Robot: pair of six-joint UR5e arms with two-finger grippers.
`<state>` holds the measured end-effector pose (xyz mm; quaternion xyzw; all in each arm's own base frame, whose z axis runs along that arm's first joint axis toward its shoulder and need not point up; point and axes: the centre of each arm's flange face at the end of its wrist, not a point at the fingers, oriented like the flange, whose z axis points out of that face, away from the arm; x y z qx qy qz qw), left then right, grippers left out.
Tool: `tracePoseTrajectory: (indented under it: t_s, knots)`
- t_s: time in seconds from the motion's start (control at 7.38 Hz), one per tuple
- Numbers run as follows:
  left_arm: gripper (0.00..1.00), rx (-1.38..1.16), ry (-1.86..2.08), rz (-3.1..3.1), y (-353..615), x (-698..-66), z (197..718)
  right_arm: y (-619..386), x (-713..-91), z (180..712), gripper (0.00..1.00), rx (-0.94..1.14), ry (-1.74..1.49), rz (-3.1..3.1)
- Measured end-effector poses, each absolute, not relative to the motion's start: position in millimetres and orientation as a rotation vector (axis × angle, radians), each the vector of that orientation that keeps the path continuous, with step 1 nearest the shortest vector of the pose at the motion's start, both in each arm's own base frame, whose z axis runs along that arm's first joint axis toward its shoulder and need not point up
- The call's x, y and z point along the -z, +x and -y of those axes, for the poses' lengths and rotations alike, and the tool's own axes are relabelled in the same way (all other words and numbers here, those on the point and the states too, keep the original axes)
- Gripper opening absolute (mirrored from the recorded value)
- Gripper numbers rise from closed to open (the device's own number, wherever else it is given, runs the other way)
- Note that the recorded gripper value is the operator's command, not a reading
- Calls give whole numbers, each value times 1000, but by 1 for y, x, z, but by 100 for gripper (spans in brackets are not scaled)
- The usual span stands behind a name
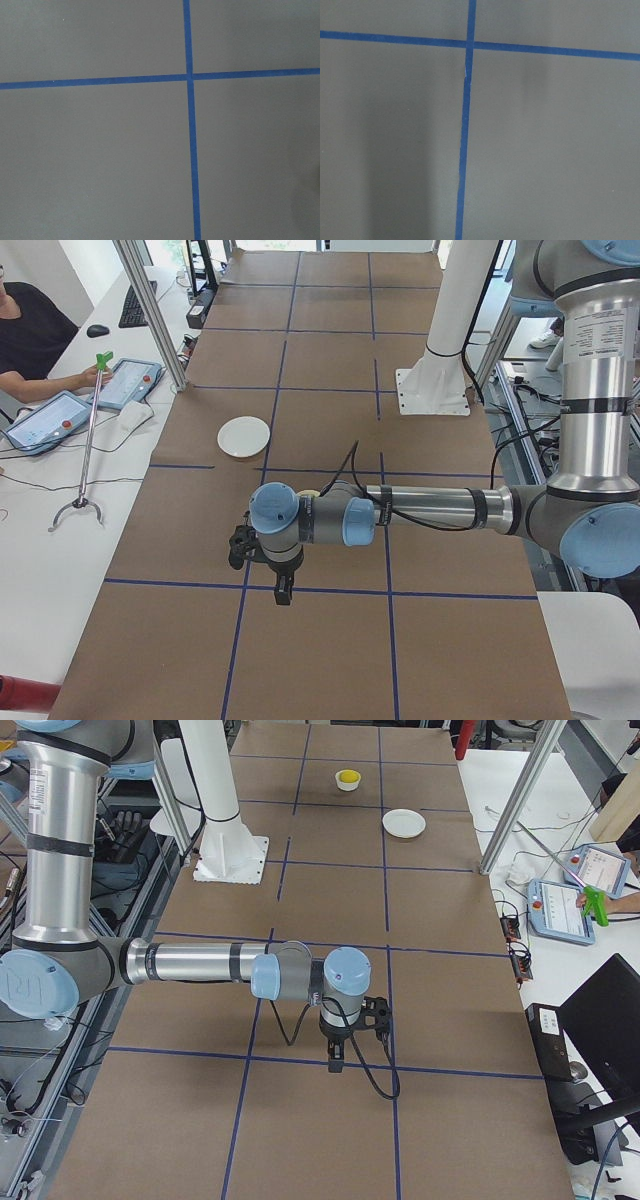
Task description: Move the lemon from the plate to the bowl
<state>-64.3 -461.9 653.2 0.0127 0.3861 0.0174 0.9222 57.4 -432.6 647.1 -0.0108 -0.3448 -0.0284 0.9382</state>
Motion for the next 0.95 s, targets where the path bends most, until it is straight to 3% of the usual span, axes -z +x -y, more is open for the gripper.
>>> tracePoseTrajectory:
  t_s: [0.95]
  knots:
    - [100, -24, 36, -794, -71, -651, 460, 57, -647, 433, 100, 58, -22, 704]
